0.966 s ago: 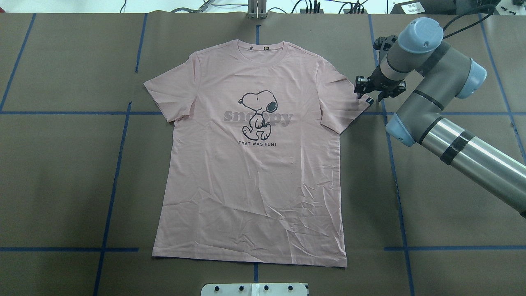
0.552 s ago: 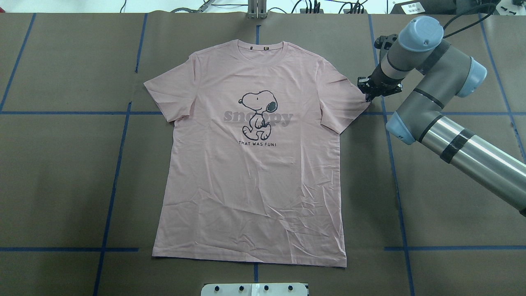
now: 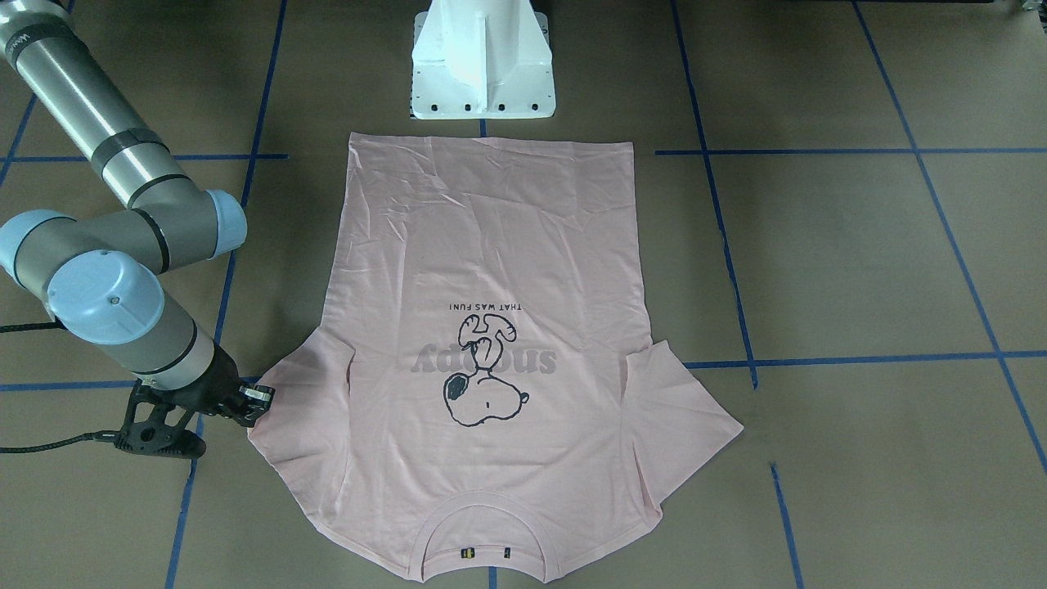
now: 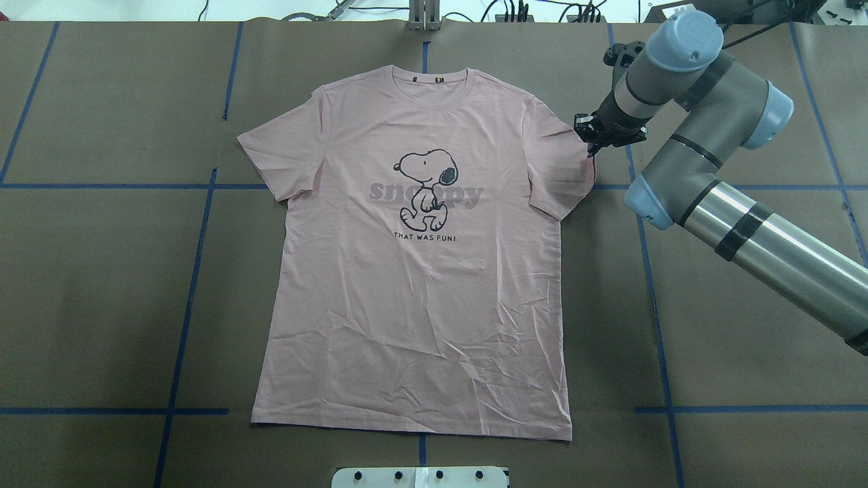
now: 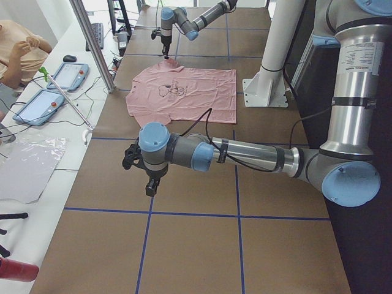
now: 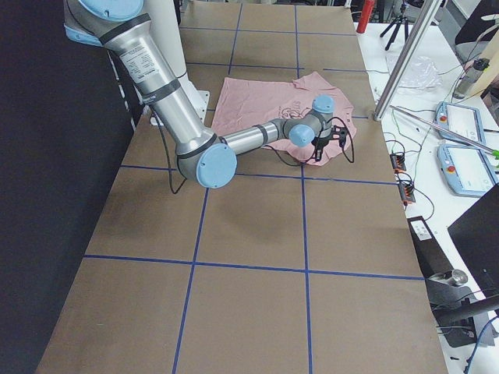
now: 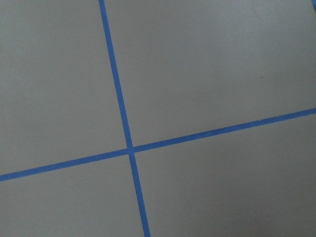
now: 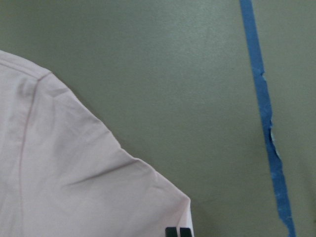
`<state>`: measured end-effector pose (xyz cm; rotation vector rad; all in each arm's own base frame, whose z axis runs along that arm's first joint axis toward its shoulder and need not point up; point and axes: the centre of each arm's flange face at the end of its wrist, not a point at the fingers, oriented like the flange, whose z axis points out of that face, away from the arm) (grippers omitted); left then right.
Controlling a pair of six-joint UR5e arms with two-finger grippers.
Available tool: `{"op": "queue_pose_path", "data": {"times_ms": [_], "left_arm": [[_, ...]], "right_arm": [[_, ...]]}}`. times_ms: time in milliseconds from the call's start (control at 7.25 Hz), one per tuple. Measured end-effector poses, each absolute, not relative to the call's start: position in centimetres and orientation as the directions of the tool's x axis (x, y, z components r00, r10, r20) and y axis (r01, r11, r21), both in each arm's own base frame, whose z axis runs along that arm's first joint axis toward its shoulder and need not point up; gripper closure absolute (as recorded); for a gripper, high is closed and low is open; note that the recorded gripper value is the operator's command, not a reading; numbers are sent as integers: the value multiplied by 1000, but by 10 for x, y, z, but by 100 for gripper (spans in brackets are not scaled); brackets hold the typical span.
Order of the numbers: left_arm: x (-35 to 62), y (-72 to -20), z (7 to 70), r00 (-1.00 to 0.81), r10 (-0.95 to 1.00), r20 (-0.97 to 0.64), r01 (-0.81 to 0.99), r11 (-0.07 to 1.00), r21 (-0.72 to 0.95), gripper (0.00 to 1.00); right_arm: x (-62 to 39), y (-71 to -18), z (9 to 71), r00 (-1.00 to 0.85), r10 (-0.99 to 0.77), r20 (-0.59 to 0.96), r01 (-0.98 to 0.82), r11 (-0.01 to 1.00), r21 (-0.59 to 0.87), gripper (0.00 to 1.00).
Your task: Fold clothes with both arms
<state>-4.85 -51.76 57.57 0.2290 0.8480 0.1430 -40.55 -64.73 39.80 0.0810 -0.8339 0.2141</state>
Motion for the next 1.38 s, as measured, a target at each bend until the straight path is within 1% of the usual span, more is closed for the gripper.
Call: {"op": "queue_pose_path", "data": {"times_ms": [414,552,690,1103,1379], "left_arm": [[-48,-518,573,653,220,-725,-34,964,263,0],[-48,-518,573,653,221,-725,-34,964,263,0],[-48,-517,572,646,222,-730,-34,964,264,0],[-23,-522,550,499,220,-838,-14,969,246,0],[51,-545,501,433,241,-868,-21,966,258,0]], "right_arm": [[-489,-655,313,612,242,753,-304,951,-58,100],[-505,-662,299,614,252,748,-315,947,-61,73],[-512,-667,296,620,258,741,-324,944,-59,1],[-514,-672,290,633,215,744,-306,952,-15,0],[-482,-661,290,614,149,775,-282,959,39,0]]}}
